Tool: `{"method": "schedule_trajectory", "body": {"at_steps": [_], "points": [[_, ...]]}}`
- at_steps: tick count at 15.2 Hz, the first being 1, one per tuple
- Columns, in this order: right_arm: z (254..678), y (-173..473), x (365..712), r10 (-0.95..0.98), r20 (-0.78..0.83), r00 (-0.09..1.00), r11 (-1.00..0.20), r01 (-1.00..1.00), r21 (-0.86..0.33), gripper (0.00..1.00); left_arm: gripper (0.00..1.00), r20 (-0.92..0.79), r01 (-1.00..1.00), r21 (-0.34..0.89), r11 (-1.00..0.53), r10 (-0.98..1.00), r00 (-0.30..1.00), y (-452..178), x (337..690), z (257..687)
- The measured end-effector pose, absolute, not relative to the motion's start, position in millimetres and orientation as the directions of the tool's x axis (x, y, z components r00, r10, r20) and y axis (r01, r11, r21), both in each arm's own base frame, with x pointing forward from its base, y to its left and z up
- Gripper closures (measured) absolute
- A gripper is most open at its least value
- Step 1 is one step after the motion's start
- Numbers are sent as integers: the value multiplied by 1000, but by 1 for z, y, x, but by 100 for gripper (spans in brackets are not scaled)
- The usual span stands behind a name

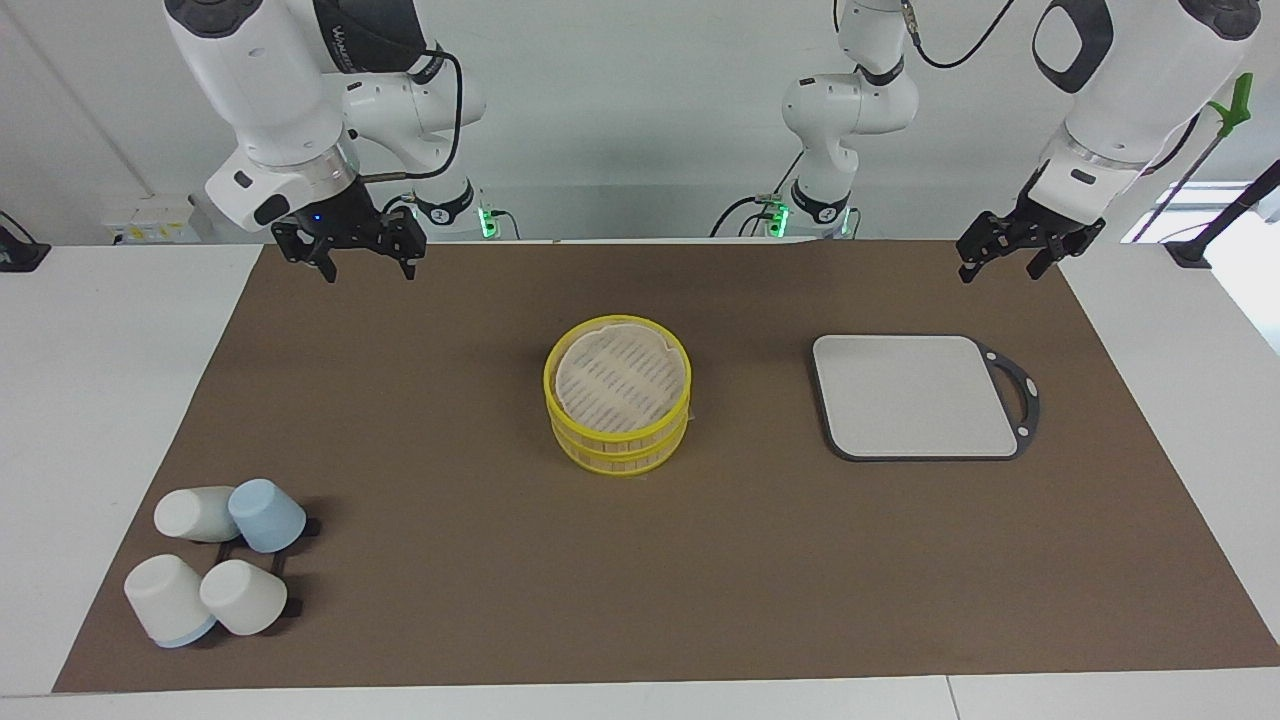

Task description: Place bun in steamer

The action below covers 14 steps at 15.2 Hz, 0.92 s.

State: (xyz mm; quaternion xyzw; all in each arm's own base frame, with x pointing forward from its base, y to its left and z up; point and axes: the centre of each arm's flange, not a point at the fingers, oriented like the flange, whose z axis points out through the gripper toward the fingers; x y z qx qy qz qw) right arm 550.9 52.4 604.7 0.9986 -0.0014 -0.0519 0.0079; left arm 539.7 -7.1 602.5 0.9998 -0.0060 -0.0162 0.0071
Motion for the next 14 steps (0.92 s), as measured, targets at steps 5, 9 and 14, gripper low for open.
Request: {"method": "schedule_trajectory", "body": {"at_steps": [5,9,14], "points": [[603,-6,550,-96,-113,989,-994,-101,-40,0,0,-32,-12,14,-1000,-12,999,-7,540,602],[600,-15,550,-105,-114,988,-993,-111,-47,0,0,-32,-12,14,-1000,-12,999,-7,540,602],[599,-28,553,-95,-98,991,-993,-101,-55,0,0,-32,-12,14,-1000,-12,999,-7,540,603]]}}
